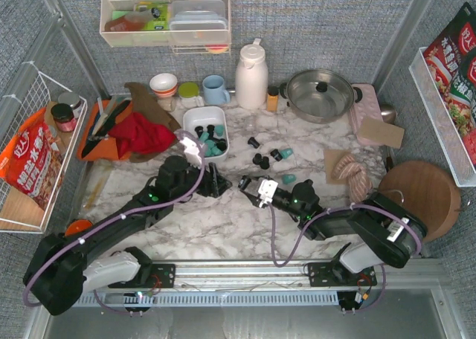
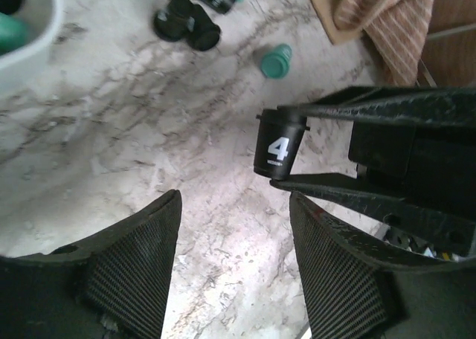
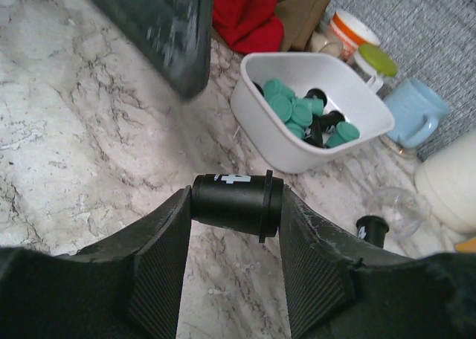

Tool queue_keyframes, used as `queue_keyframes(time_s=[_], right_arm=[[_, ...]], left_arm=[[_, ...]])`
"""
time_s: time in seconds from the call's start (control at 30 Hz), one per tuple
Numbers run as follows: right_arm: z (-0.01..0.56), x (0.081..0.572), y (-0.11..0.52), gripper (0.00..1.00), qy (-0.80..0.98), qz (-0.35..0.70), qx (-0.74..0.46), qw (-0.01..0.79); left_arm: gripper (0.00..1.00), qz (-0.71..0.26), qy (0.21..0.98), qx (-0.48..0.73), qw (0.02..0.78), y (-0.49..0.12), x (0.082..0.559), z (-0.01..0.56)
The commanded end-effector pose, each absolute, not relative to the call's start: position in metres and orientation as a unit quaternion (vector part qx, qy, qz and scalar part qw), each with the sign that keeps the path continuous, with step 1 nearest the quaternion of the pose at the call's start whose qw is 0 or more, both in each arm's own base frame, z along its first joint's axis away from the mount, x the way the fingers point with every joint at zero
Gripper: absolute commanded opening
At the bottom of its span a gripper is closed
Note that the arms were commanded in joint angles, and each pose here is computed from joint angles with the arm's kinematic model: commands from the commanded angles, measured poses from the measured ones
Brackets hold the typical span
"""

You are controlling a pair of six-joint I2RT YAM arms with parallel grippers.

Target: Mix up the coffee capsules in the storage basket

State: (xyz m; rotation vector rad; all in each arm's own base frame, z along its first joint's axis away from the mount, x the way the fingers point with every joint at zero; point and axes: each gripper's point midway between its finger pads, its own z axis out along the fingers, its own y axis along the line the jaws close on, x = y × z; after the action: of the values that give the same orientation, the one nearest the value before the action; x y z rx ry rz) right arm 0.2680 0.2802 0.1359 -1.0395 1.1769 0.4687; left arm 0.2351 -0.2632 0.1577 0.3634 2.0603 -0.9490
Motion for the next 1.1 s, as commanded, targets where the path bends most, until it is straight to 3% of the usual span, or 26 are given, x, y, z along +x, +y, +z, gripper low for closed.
queue_keyframes(time_s=[0.0,0.77,0.9,1.07], right_arm=[[0.149,0.261,0.284,0.0,0.491,0.212,-0.486,0.691],[0.156,0.256,0.279,0.0,0.493,0.212,-0.492,0.685],[0.158,0.255,0.279,0.0,0.494,0.217,-0.49,0.685],[0.159,0.26,0.275,0.0,0.501,0.208,-0.48,0.689]], left_arm=[[0.68,-0.414,0.781,0.18,0.433,-0.288,0.233,0.171],[0.52,-0.417,0.798,0.25,0.356,-0.337,0.211,0.135],[0.43,-0.413,0.801,0.251,0.354,-0.342,0.212,0.13],[0.22,-0.417,0.798,0.25,0.357,-0.347,0.214,0.131]])
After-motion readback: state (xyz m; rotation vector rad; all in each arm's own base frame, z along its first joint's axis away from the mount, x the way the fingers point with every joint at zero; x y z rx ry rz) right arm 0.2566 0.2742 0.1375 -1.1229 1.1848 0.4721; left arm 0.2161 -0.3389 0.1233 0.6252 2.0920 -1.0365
